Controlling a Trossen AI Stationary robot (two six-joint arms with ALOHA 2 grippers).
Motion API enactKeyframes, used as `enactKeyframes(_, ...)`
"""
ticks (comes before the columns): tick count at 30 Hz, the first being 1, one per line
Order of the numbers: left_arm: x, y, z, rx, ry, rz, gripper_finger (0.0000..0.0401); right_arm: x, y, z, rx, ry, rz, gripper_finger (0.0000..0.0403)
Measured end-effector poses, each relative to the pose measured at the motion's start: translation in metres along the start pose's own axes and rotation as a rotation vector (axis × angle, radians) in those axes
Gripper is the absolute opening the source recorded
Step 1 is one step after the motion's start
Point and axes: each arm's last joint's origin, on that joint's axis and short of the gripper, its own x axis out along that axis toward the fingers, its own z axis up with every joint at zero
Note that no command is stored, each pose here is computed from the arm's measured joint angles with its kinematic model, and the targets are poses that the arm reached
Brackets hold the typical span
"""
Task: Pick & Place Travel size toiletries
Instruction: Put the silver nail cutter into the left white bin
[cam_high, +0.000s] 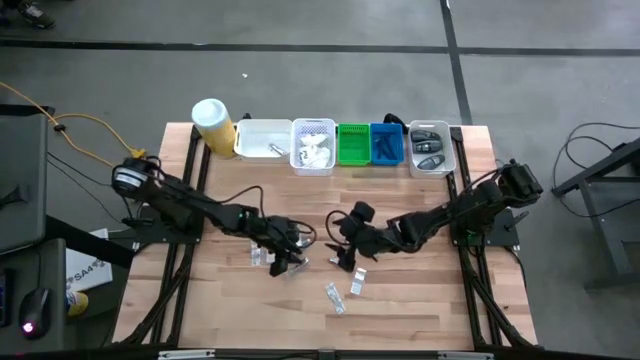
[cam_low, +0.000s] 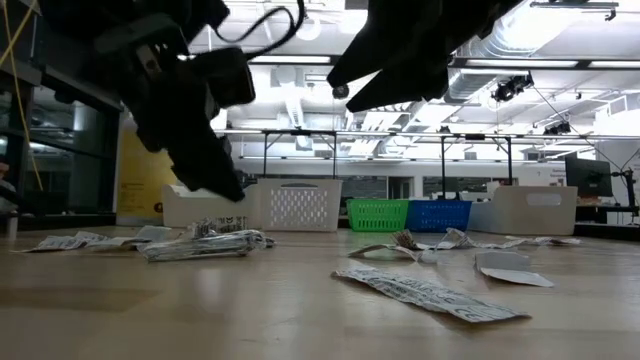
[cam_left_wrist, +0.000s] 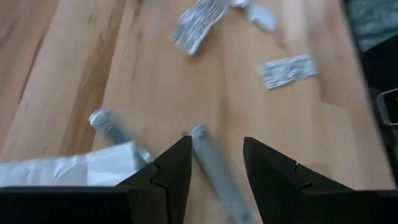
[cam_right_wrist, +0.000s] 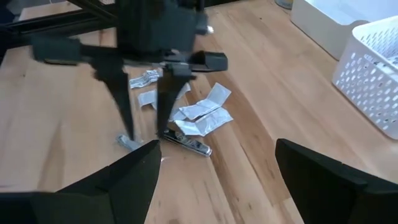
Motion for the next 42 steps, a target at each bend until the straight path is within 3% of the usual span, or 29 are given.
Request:
enactKeyframes(13, 0.007, 0.025, -0.008, -0.053, 0.02, 0.279, 0.0145, -0.004, 0.006, -0.003, 0.019, 0.002, 0.019, 0.0309)
enactKeyframes(27, 0.008, 0.021, -0.007, -0.087, 0.039, 0.191, 0.0145, -0.003, 0.006, -0.003, 0.024, 0.002, 0.018, 0.0309)
enactKeyframes(33, 0.008, 0.013, 0.007, -0.093, 0.027, 0.16, 0.0145, -0.003, 0.006, -0.003, 0.033, 0.002, 0.019, 0.0309)
enactKeyframes(42, 0.006, -0.011, 0.015, -0.051, 0.046, 0.333, 0.0145, -0.003, 0.006, -0.003, 0.035, 0.006, 0.017, 0.0309)
